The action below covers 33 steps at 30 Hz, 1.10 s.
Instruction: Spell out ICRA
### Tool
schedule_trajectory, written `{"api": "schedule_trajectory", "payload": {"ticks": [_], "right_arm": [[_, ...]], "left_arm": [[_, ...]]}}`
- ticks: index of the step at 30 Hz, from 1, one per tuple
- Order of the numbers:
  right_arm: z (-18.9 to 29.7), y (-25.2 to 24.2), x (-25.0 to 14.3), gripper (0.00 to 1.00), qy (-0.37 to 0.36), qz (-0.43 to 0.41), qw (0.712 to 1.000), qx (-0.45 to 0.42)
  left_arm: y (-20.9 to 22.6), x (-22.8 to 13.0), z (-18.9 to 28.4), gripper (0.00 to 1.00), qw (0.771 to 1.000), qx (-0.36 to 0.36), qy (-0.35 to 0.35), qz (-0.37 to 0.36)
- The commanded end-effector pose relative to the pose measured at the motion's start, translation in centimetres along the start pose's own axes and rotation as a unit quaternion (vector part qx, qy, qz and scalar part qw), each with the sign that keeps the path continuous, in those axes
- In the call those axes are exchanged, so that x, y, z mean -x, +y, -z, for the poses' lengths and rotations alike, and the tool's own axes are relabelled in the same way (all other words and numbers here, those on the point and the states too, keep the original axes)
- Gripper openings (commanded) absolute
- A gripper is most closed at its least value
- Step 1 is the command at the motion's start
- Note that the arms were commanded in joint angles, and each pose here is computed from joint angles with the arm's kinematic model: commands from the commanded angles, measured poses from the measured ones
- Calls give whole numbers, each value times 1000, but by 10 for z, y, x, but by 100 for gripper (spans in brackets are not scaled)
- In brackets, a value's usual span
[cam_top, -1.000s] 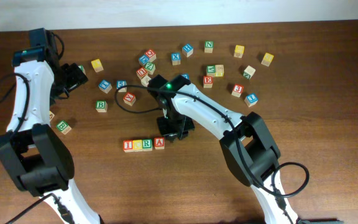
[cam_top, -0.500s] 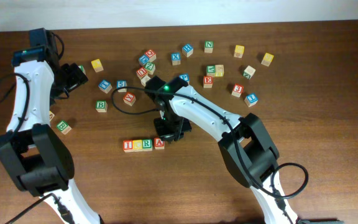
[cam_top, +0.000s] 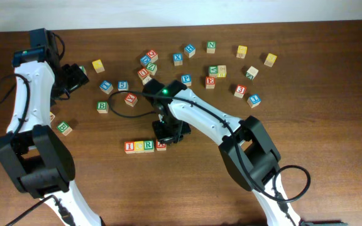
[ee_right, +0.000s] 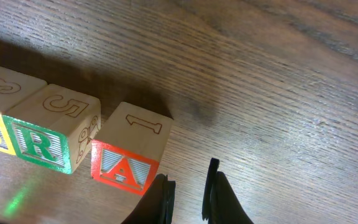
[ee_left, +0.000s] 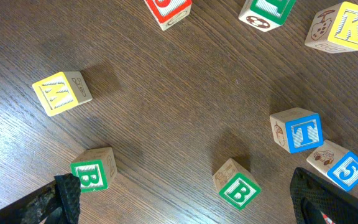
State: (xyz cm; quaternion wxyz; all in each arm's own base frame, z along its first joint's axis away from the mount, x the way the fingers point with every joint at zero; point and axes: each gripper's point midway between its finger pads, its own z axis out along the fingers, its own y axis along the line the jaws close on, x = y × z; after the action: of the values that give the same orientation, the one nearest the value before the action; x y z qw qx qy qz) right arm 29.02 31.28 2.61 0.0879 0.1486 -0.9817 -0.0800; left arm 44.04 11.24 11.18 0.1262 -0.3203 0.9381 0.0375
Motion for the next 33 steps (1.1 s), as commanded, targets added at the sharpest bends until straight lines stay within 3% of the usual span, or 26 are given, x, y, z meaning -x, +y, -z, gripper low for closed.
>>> {"api": "schedule_trajectory", "payload": {"ticks": [1,33], "right_arm": [[-10,-5,-2,11,6,-1,1000,-21],[-10,10,-5,11,18,0,1000,22]], "left_arm": [[2,3,-1,99,1000,0,0,3],[2,3,-1,99,1000,0,0,3]]}}
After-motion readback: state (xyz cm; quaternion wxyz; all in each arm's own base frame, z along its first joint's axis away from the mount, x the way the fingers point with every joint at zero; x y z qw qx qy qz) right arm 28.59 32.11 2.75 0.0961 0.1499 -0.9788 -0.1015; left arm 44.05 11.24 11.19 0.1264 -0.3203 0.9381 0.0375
